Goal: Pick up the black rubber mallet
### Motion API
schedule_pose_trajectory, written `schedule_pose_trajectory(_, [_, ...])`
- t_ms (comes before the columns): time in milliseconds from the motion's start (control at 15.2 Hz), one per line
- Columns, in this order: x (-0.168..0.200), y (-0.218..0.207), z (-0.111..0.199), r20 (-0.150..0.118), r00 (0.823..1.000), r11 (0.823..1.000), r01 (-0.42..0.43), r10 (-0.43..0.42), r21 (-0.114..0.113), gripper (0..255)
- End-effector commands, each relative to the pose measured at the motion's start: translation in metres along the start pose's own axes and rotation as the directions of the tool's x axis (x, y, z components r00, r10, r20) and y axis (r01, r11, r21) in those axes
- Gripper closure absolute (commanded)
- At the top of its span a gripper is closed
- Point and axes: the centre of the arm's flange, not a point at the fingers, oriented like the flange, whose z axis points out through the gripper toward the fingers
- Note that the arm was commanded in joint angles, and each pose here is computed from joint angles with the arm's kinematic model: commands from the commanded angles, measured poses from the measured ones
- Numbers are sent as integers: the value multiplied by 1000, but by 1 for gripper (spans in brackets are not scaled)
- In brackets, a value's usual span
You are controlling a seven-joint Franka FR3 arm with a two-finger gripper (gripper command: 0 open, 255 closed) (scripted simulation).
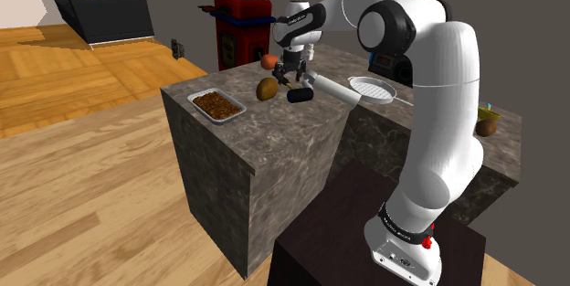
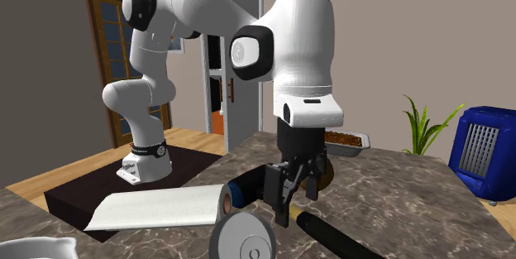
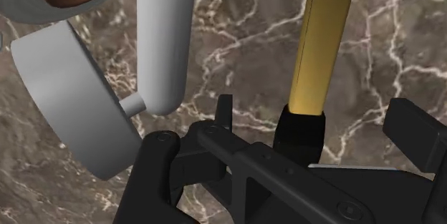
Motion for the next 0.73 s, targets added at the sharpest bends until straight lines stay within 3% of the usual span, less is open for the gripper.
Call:
schedule_pose_trajectory(0, [0, 0, 11, -1, 1000, 1000, 0, 0, 0, 0])
schedule_pose_trajectory(132, [0, 0, 14, -1, 1000, 1000, 0, 0, 0, 0])
schedule_pose_trajectory(198, [1, 0, 14, -1, 1000, 1000, 0, 0, 0, 255])
schedule_pose_trajectory(660, [1, 0, 14, -1, 1000, 1000, 0, 0, 0, 255])
